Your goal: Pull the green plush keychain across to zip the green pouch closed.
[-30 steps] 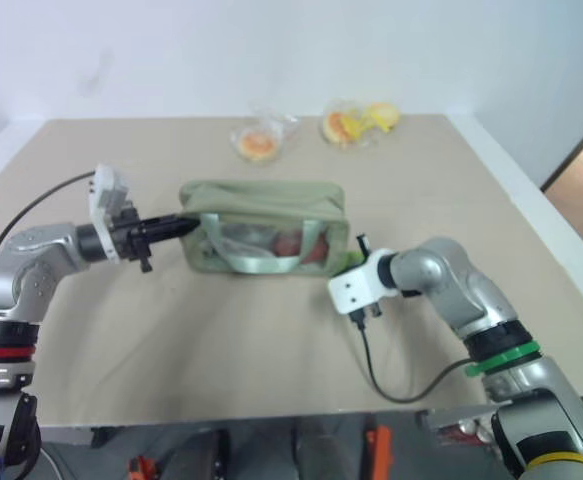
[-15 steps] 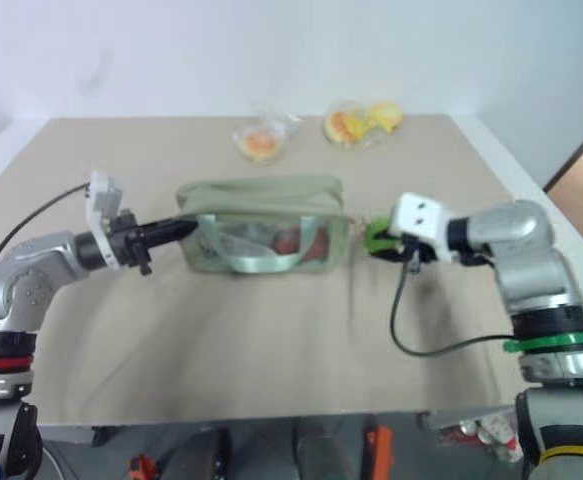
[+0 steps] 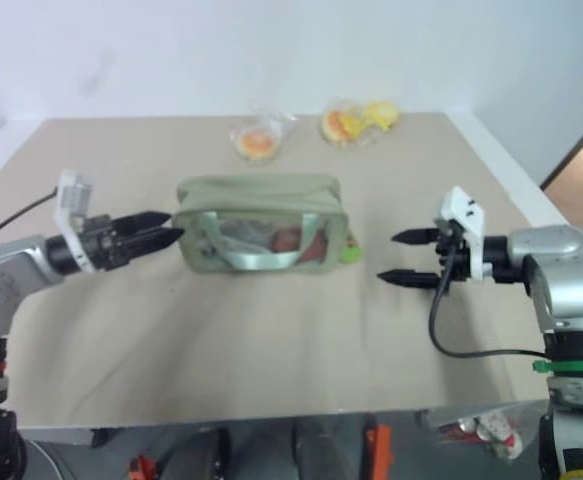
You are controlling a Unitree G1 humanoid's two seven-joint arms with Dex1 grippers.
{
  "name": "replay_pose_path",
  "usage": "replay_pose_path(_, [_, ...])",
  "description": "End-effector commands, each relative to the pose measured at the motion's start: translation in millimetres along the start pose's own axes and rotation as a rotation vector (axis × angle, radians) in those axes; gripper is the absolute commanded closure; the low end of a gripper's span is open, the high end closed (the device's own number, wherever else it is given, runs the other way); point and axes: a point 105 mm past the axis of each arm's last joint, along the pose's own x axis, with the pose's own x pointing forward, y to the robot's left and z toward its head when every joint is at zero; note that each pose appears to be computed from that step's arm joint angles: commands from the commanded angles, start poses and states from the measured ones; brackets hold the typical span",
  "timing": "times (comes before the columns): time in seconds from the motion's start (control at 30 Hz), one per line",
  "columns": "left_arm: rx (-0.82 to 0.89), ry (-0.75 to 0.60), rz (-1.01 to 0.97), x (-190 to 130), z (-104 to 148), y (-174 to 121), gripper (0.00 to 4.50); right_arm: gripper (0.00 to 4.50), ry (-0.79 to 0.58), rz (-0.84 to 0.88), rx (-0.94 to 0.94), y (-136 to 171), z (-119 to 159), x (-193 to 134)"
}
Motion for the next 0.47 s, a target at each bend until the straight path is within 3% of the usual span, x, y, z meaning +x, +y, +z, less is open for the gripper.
replay_pose_path(0.03, [0.061, -0.095, 0.129, -27, 19, 9, 0.42, 0.0, -0.118, -0.069, -0.003, 2, 24, -21])
replay_pose_path(0.3, [-0.011, -0.144, 0.27, -51, 11, 24, 0.42, 0.0, -0.332, -0.163, 0.07, 10, 51, -44])
replay_pose_path(0.47, [-0.046, -0.182, 0.287, -49, 15, 27, 0.42, 0.0, -0.304, -0.183, 0.087, 16, 41, -38])
